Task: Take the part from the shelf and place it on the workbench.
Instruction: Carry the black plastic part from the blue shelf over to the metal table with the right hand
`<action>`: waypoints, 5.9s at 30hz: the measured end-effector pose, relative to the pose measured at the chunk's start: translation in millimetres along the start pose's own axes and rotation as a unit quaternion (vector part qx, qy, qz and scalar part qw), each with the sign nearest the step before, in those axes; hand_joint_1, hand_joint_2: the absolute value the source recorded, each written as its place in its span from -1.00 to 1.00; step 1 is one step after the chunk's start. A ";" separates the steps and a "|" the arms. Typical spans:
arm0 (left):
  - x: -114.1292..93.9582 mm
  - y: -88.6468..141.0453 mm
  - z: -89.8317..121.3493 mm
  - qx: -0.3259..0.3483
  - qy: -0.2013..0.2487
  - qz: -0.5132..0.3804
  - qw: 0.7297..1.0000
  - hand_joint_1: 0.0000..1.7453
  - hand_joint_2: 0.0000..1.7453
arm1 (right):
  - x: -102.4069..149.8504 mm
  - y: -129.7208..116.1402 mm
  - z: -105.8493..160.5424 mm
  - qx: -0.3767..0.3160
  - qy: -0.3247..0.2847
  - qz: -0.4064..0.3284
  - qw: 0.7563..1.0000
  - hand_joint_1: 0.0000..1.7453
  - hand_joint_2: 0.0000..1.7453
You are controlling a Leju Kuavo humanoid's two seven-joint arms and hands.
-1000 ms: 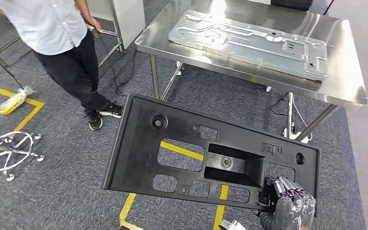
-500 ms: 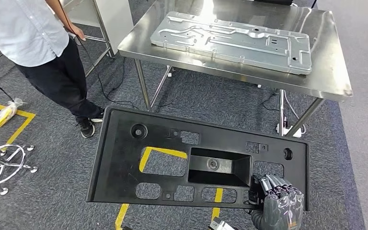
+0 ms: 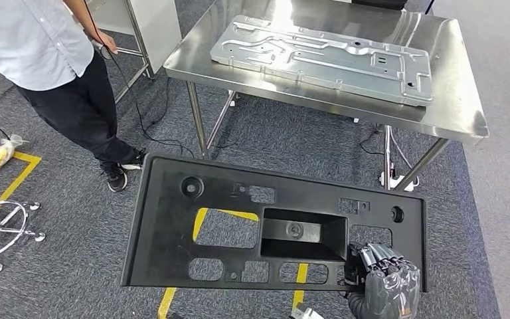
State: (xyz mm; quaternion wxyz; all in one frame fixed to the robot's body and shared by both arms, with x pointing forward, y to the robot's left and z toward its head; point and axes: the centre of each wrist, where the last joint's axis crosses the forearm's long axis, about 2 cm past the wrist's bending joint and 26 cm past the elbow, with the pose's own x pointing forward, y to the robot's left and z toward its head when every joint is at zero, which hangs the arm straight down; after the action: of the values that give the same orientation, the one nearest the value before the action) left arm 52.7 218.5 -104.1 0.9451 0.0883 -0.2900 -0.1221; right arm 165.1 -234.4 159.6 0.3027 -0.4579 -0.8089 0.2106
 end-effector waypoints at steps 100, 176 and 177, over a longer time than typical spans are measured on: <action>-3.2 2.5 0.1 -0.023 -0.009 -0.005 1.000 -1.00 1.00 | -0.9 -7.5 -6.8 -0.031 -0.026 0.015 0.999 1.00 1.00; 9.6 4.5 -6.3 -0.044 -0.029 -0.036 0.998 -1.00 1.00 | -62.4 -7.1 -93.9 -0.073 -0.067 0.101 0.990 1.00 1.00; 10.1 4.4 -6.4 -0.044 -0.029 -0.036 0.998 -1.00 1.00 | -62.4 -7.0 -94.5 -0.073 -0.067 0.101 0.990 1.00 1.00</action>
State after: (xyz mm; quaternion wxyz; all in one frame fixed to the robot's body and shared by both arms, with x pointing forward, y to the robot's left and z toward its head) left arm 65.3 220.5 -103.0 0.9343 0.0535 -0.3083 -0.1708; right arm 250.1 -286.0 214.2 0.1904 -0.5432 -0.7901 0.2107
